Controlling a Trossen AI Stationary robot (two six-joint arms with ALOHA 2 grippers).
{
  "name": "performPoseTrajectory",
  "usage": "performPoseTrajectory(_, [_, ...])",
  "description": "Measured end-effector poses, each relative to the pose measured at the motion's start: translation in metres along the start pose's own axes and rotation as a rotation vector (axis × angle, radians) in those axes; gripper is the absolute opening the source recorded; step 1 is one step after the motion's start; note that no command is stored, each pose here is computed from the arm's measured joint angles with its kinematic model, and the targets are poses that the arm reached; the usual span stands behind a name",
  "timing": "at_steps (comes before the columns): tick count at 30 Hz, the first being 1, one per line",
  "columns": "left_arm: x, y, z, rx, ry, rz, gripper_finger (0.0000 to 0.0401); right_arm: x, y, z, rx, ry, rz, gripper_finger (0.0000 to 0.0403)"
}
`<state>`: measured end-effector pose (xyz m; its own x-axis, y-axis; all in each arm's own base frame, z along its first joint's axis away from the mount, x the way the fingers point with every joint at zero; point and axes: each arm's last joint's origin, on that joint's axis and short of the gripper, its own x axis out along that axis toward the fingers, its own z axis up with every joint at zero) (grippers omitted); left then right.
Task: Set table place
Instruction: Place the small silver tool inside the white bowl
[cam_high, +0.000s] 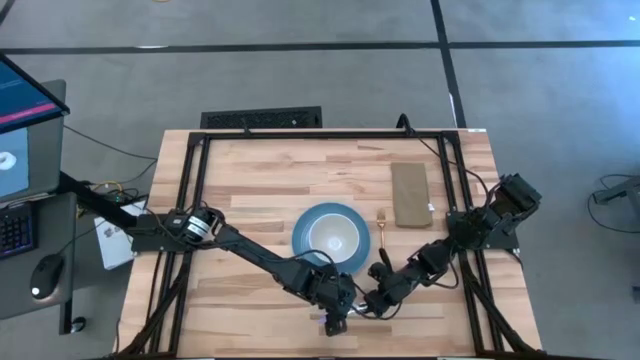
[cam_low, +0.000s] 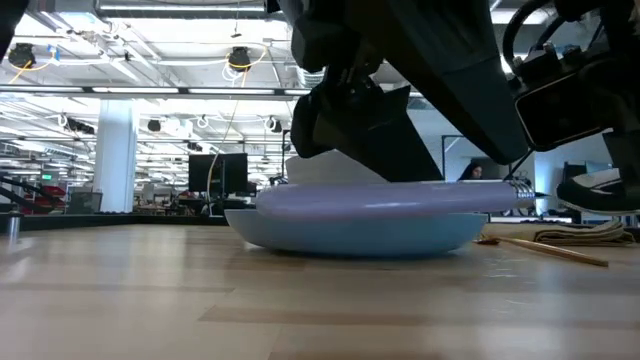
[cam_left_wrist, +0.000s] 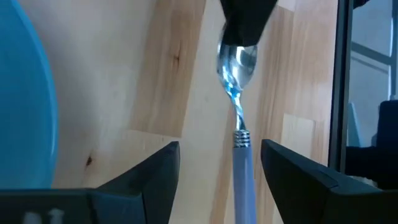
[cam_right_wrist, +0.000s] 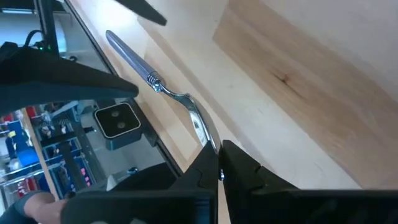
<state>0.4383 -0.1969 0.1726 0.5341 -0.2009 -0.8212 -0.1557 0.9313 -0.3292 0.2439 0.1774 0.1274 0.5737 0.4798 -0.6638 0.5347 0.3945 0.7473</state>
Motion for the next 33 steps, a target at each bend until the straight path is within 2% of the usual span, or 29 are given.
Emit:
performPoseTrajectory(11, [-0.001, 0.003, -0.001, 0.03, 0.019, 0.029, 0.0215, -0.001, 0.017, 0.014, -0.039, -0.036, 0.049, 0.0025])
performPoseTrajectory(18, [-0.001, 0.007, -0.007, 0.026, 0.083, 0.068, 0.021, -0.002, 0.025, 0.022, -0.055, -0.032, 0.071, 0.0025])
performPoseTrajectory(22, [-0.001, 0.008, -0.008, 0.013, 0.097, 0.066, 0.0169, -0.002, 0.025, 0.022, -0.054, -0.029, 0.071, 0.0025])
performPoseTrajectory(30, [-0.001, 0.006, -0.007, 0.036, 0.09, 0.04, 0.0021, -0.002, 0.025, 0.022, -0.054, -0.028, 0.069, 0.0025])
performPoseTrajectory(33, [-0.001, 0.006, -0.007, 0.038, 0.09, 0.04, 0.0018, -0.002, 0.025, 0.022, -0.056, -0.024, 0.068, 0.0025])
